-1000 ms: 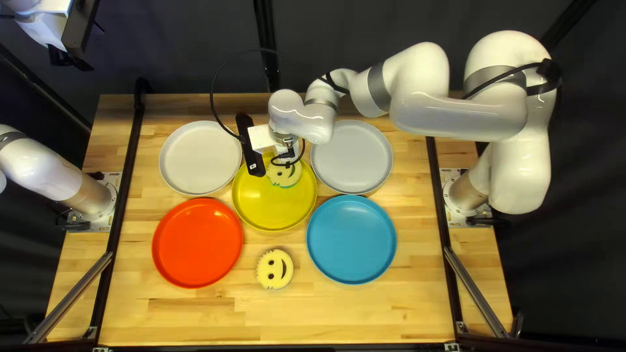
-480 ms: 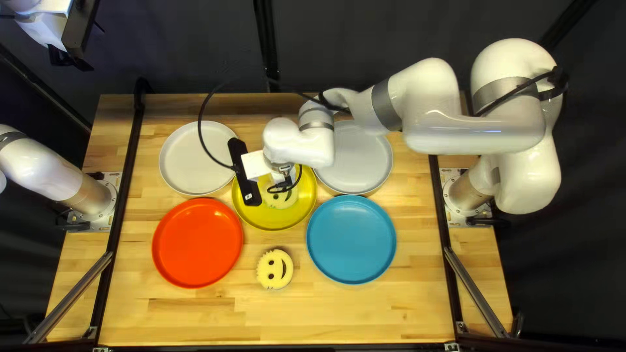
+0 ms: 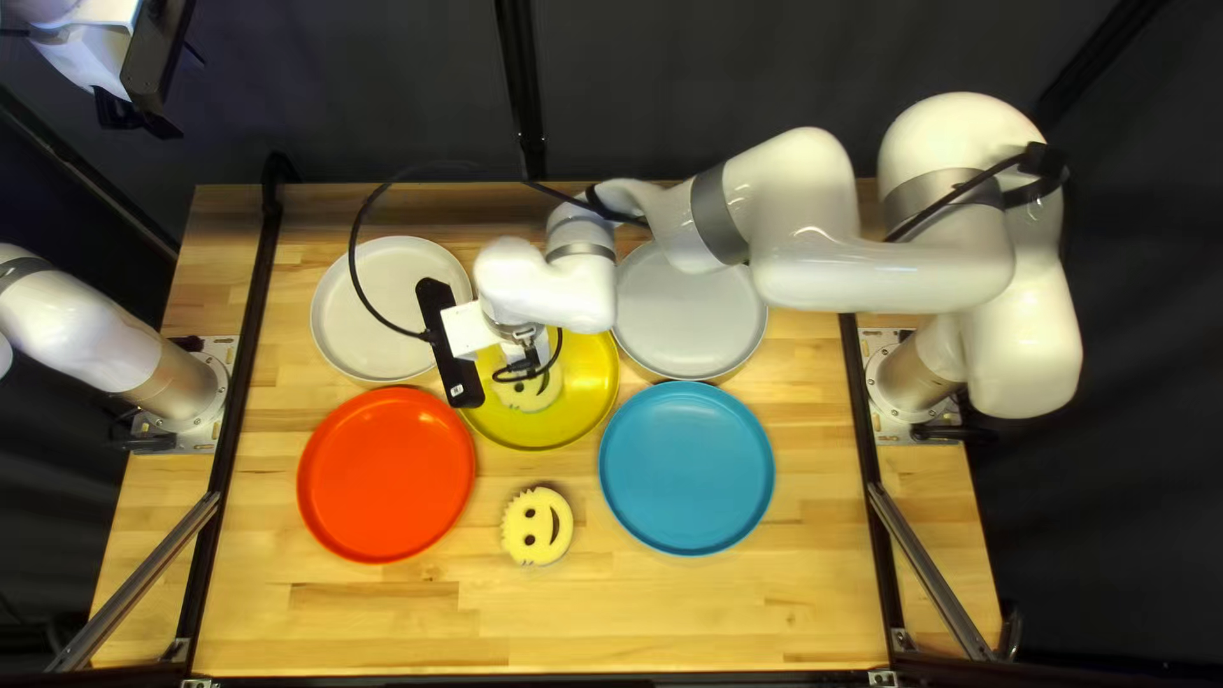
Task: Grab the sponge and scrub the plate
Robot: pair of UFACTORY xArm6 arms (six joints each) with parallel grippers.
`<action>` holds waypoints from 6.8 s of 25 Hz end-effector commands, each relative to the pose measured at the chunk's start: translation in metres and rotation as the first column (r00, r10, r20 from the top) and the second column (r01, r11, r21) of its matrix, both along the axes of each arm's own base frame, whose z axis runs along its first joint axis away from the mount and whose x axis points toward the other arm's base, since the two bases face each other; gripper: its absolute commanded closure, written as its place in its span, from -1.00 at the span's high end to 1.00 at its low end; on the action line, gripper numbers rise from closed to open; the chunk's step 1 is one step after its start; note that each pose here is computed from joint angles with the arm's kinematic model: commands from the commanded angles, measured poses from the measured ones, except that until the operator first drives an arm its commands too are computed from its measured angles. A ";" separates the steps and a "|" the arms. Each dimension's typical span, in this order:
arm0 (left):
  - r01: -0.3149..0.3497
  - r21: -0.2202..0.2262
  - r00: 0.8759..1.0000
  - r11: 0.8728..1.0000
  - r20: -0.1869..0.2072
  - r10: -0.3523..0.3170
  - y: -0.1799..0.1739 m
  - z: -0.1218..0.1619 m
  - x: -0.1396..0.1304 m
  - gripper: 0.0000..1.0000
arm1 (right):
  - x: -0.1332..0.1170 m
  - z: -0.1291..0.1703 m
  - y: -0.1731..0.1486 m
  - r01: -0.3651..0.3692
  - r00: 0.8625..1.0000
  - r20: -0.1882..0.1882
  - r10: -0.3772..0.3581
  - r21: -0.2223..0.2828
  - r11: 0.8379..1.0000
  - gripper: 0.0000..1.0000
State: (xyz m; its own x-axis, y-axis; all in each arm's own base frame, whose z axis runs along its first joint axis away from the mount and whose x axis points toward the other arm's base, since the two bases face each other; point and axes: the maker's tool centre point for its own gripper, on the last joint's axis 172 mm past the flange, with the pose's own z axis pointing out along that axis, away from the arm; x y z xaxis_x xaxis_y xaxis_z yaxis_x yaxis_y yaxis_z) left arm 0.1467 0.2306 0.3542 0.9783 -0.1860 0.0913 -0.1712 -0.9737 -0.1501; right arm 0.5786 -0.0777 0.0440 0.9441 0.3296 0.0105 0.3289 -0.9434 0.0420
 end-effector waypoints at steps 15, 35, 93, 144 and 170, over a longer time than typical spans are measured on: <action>0.000 0.000 1.000 1.000 0.000 0.000 0.000 0.000 0.000 1.00 | 0.015 0.007 0.038 -0.023 1.000 -0.008 0.023 -0.001 1.000 -1.00; 0.000 0.000 1.000 1.000 0.000 0.000 0.000 0.000 0.000 1.00 | 0.027 -0.004 0.005 -0.026 0.999 -0.018 0.026 0.010 1.000 -1.00; 0.000 0.000 1.000 1.000 0.000 0.000 0.000 0.000 0.000 1.00 | -0.026 0.007 0.015 -0.027 0.999 0.024 0.028 -0.039 0.999 -1.00; 0.000 0.000 1.000 1.000 0.000 0.000 0.000 0.000 0.000 1.00 | -0.057 0.028 -0.197 0.367 0.930 0.006 -0.367 0.028 0.930 -1.00; 0.000 0.000 1.000 1.000 0.000 0.000 0.000 0.000 0.000 1.00 | -0.248 0.165 -0.166 0.505 0.862 0.008 -0.506 0.047 0.862 1.00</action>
